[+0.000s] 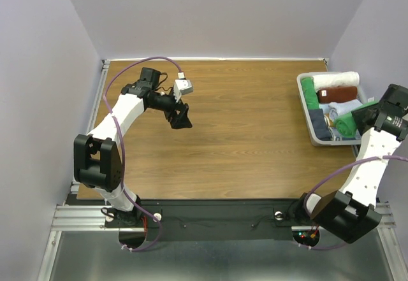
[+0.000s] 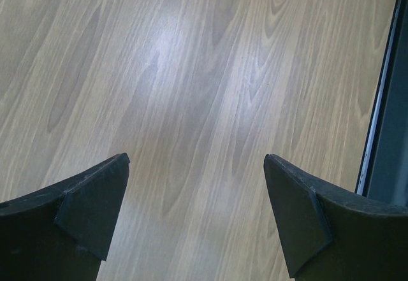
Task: Roll the towels
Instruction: Place the rolled towel into the container
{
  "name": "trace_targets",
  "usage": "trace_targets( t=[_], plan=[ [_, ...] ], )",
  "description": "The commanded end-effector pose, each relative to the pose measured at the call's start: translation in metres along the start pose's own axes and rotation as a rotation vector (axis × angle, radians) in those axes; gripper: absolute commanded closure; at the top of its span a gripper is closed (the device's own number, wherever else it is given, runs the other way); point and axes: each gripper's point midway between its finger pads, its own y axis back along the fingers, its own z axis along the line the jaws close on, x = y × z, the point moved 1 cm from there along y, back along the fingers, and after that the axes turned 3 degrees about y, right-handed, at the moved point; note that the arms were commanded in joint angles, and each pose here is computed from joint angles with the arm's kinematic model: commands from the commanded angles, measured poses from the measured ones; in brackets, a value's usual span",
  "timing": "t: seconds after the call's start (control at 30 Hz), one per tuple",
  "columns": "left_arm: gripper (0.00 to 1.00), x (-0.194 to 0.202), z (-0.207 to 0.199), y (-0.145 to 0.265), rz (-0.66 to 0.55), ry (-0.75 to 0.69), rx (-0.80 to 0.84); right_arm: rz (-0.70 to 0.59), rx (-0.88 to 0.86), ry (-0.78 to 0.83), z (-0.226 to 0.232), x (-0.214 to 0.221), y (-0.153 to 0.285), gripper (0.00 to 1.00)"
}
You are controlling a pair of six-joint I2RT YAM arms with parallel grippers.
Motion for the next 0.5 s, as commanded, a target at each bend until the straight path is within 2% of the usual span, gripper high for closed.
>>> trace_targets(
  t=[0.0, 0.47],
  plan=[
    [0.01, -0.012, -0.009, 0.001, -0.033, -0.016, 0.027, 0.001, 0.131, -0.039, -0.030, 0.002, -0.008, 0.99],
    [0.01, -0.007, -0.010, -0.002, -0.024, 0.000, 0.039, 0.021, 0.298, -0.084, -0.048, -0.008, -0.054, 1.00]
  ],
)
